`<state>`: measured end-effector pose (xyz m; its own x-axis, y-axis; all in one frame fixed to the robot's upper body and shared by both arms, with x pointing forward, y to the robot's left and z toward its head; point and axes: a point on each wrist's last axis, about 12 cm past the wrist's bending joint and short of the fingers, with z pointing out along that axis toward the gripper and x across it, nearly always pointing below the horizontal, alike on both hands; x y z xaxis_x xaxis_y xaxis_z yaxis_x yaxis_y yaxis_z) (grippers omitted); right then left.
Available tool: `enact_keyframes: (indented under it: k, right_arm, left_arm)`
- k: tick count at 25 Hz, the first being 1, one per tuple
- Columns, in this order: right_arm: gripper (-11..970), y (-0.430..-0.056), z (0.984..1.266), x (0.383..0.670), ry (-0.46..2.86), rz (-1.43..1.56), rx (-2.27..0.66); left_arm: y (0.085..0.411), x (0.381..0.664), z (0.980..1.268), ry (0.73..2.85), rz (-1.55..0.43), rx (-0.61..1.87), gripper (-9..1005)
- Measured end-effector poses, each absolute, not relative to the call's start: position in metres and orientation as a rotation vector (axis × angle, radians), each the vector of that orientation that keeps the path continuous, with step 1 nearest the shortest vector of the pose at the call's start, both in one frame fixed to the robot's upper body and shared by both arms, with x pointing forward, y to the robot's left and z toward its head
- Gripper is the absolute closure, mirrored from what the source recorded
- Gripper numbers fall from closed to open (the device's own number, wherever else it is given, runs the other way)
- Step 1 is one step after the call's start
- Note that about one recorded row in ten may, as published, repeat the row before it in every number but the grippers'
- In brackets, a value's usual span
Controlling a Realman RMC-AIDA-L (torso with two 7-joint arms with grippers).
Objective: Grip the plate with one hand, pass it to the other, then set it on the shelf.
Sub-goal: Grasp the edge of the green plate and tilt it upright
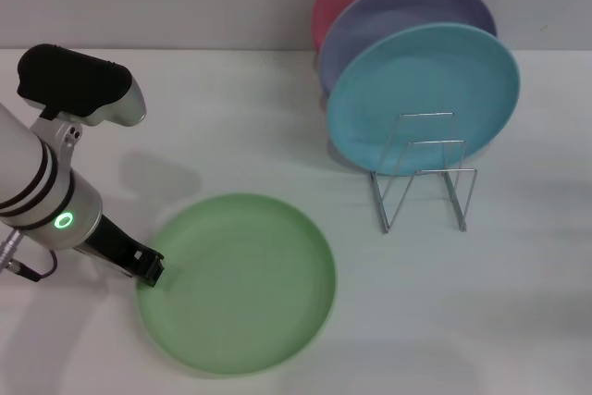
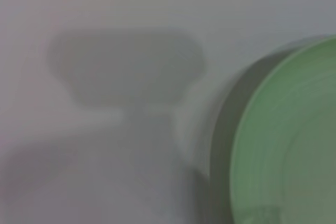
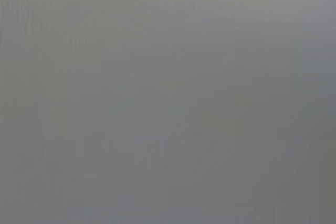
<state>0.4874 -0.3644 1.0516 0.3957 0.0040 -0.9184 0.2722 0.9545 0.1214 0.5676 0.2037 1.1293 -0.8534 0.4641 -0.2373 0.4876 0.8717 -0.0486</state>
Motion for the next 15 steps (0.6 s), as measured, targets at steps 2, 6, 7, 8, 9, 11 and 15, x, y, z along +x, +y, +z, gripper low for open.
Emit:
enact_keyframes:
  k: [2,6,7,8,9,11,15]
  right_arm:
    - [226,-0.3643,1.0516,0.4874,1.155,-0.172,0.27]
    - [225,-0.3641,1.0516,0.4874,1.155,-0.171,0.271]
    - [225,-0.3641,1.0516,0.4874,1.155,-0.171,0.271]
    - [225,-0.364,1.0516,0.4874,1.155,-0.171,0.271]
    - [225,-0.364,1.0516,0.4874,1.155,-0.171,0.271]
    - [225,-0.3638,1.0516,0.4875,1.154,-0.17,0.271]
    - [225,-0.3637,1.0516,0.4875,1.154,-0.17,0.272]
  left_arm:
    - [0.2035,0.5678,1.1294,2.825,-0.157,0.729,727]
    - [0.2031,0.5683,1.1297,2.822,-0.156,0.733,726]
    - [0.203,0.5684,1.1298,2.82,-0.156,0.736,726]
    - [0.2032,0.5685,1.1296,2.819,-0.156,0.74,726]
    - [0.2036,0.5688,1.1296,2.818,-0.156,0.744,726]
    - [0.2037,0.5691,1.1298,2.818,-0.157,0.742,726]
    - [0.2045,0.57,1.1306,2.816,-0.16,0.734,817]
